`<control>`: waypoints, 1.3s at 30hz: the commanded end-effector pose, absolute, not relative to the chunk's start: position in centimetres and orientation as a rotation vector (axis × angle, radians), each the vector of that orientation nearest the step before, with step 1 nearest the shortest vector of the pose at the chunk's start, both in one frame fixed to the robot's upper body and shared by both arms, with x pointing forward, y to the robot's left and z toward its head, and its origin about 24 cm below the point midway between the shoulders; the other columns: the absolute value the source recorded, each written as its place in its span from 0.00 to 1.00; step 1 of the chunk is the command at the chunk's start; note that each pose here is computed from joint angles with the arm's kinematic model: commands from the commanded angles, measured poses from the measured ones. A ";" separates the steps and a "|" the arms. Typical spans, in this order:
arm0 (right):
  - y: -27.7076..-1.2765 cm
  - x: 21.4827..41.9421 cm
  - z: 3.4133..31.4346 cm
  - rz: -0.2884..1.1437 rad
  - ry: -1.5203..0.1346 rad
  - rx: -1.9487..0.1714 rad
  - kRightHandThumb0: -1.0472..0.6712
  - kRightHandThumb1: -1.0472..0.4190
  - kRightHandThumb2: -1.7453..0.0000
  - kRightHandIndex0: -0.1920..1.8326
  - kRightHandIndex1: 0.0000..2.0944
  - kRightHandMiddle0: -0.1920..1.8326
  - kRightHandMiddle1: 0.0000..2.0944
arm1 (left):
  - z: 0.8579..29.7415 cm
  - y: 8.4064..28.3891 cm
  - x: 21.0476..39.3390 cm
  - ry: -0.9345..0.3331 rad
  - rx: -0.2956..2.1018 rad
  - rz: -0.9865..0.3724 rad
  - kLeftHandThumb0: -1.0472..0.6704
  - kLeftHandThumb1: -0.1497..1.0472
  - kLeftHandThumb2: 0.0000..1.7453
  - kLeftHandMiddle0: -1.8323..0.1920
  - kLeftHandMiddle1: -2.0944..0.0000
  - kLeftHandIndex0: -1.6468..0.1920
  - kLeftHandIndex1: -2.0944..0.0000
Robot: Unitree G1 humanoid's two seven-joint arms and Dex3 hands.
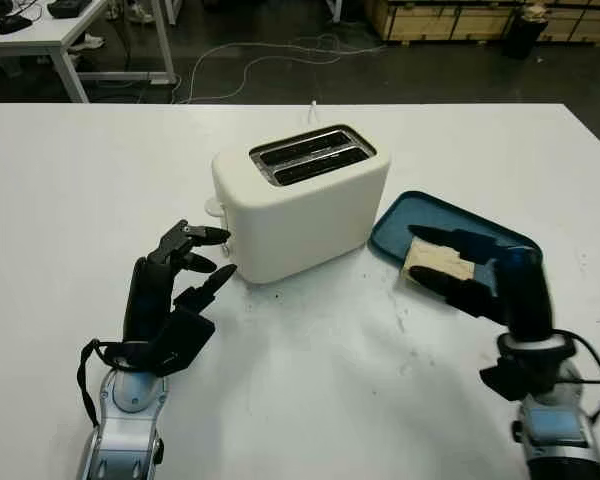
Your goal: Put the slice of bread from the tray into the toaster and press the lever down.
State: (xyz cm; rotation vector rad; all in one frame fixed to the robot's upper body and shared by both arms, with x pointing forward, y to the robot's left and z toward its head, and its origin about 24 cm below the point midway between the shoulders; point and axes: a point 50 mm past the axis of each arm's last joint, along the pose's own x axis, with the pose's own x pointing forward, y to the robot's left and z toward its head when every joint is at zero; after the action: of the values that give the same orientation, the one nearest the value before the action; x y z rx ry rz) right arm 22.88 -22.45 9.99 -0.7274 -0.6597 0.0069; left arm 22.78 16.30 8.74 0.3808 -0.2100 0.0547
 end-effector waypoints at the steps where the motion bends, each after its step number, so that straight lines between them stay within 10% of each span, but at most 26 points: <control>1: -23.5 22.6 9.8 -0.021 -0.645 -0.803 0.32 0.16 1.00 0.55 0.00 0.50 0.00 | 8.7 16.3 22.6 -0.207 0.386 0.053 0.39 0.89 0.05 0.68 0.34 0.63 0.57; 11: -26.0 23.4 8.4 -0.079 -0.518 -1.071 0.32 0.19 1.00 0.48 0.00 0.43 0.00 | 8.6 16.4 22.6 -0.217 0.405 0.065 0.39 0.89 0.04 0.67 0.35 0.62 0.57; 22: -26.7 24.4 6.2 0.020 -0.277 -1.347 0.08 0.20 1.00 0.23 0.00 0.24 0.00 | 8.6 16.4 22.7 -0.215 0.401 0.067 0.40 0.89 0.04 0.68 0.35 0.62 0.57; 39: -26.9 25.0 2.9 0.075 -0.139 -1.431 0.06 0.19 1.00 0.20 0.01 0.21 0.01 | 8.4 16.3 22.6 -0.214 0.411 0.075 0.39 0.89 0.04 0.67 0.37 0.62 0.57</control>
State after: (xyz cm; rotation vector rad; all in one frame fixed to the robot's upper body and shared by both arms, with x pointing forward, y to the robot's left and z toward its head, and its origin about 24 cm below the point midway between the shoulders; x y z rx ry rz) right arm 25.16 -26.69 3.63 -1.4109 -0.1614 0.0707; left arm 22.77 16.37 8.48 0.4013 -0.2067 0.0770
